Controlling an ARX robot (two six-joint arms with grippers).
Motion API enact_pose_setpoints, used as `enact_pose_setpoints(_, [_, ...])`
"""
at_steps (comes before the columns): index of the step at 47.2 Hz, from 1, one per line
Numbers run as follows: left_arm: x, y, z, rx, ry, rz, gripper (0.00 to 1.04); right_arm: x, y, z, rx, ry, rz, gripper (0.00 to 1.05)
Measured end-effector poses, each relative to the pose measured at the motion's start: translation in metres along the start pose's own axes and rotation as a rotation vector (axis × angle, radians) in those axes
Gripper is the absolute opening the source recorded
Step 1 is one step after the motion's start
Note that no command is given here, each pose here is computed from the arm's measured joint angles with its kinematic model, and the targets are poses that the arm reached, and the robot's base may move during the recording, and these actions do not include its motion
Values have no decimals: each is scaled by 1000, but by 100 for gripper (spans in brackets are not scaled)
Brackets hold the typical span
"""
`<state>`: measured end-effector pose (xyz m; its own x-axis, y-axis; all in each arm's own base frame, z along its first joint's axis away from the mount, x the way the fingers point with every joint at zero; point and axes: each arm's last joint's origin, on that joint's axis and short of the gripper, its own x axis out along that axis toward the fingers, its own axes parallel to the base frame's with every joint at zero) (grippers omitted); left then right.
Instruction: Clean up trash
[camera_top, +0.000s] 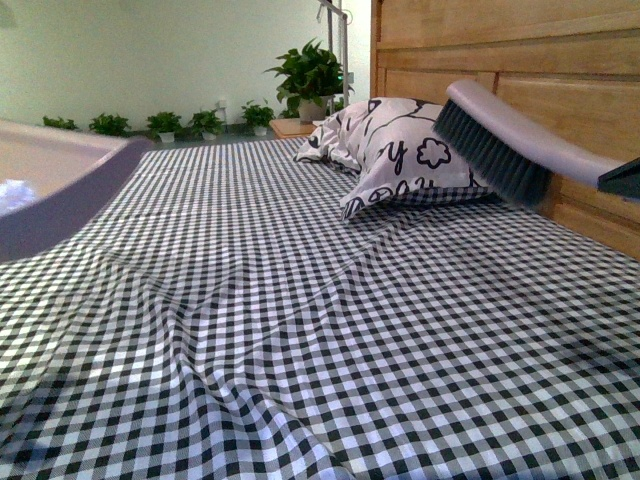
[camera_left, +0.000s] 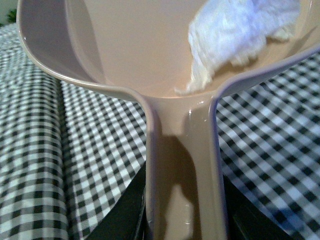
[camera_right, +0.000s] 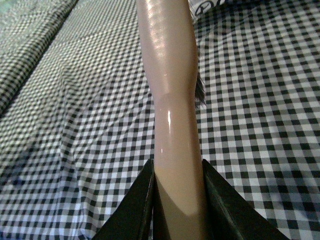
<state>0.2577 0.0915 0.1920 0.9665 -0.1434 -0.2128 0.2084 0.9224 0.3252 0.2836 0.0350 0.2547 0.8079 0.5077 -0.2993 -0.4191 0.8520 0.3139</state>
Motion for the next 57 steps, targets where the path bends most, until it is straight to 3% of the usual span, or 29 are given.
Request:
enact_pose_setpoints(9, [-12,-9,19,-80,-73,198,26,-33,6,19,45,-84,34,23])
enact_pose_setpoints(16, [-36,-35,30,-165,-119,317,26,-71,20,27,101,-165,70,23])
enact_pose_setpoints(35, [-112,-92,59,-223,-251,340,26,-141,71,25,209,-341,134,23])
enact_pose_setpoints(57, [-132,-124,43,-309,-293,321,26,-166,77,2,195,-426,31,23])
